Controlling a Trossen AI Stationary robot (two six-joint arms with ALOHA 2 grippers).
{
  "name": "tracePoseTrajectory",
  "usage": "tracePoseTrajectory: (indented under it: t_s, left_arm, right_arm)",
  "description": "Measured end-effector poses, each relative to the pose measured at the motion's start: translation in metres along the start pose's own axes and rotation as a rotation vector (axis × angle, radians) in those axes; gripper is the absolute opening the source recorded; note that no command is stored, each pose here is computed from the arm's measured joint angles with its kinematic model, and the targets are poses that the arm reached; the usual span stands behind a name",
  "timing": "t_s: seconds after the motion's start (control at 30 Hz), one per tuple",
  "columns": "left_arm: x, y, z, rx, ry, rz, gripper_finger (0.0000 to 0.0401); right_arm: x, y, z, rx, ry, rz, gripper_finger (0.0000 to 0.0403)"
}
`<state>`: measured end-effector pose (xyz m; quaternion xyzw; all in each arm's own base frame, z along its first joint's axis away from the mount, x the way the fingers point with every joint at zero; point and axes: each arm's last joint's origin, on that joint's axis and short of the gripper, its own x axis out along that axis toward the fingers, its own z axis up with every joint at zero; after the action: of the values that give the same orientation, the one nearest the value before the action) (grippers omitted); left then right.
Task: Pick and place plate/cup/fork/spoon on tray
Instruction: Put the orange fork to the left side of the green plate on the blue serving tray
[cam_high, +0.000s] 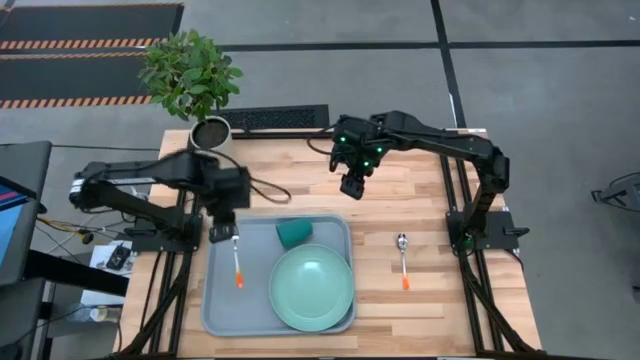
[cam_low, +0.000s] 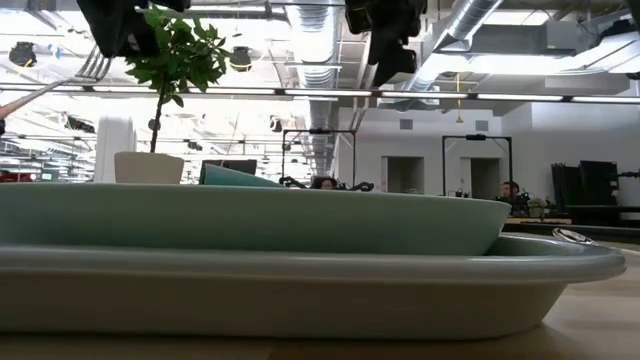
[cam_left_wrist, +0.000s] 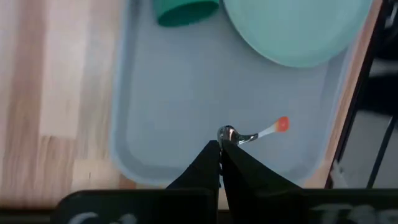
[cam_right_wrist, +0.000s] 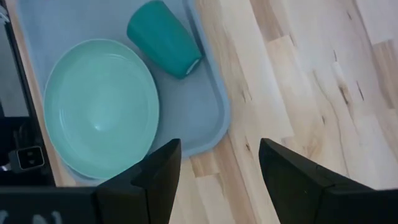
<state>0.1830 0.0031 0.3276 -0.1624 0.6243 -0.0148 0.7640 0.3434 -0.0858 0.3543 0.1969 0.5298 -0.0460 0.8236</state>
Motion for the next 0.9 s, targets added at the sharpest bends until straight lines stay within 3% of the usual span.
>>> tracePoseTrajectory:
  t_s: [0.13,0.33,0.6,0.9]
  left_arm:
    - [0.022,-0.009,0.02,0.106,0.047,-0.025,0.0]
    - [0.033,-0.021,0.039,0.152,-0.059,-0.069,0.0]
    - [0.07,-0.029,0.021,0.172,0.034,-0.158,0.0]
    - [0.1,-0.023,0.018,0.167,0.01,-0.201,0.0]
  right_arm:
    - [-0.002,0.0,-0.002,-0.008,0.009,-0.001,0.0239]
    - [-0.007,0.001,-0.007,-0.017,0.041,-0.005,0.024]
    - [-0.009,0.002,-0.008,-0.046,0.034,-0.004,0.024]
    - [-0.01,-0.001,-0.008,-0.058,0.031,-0.008,0.024]
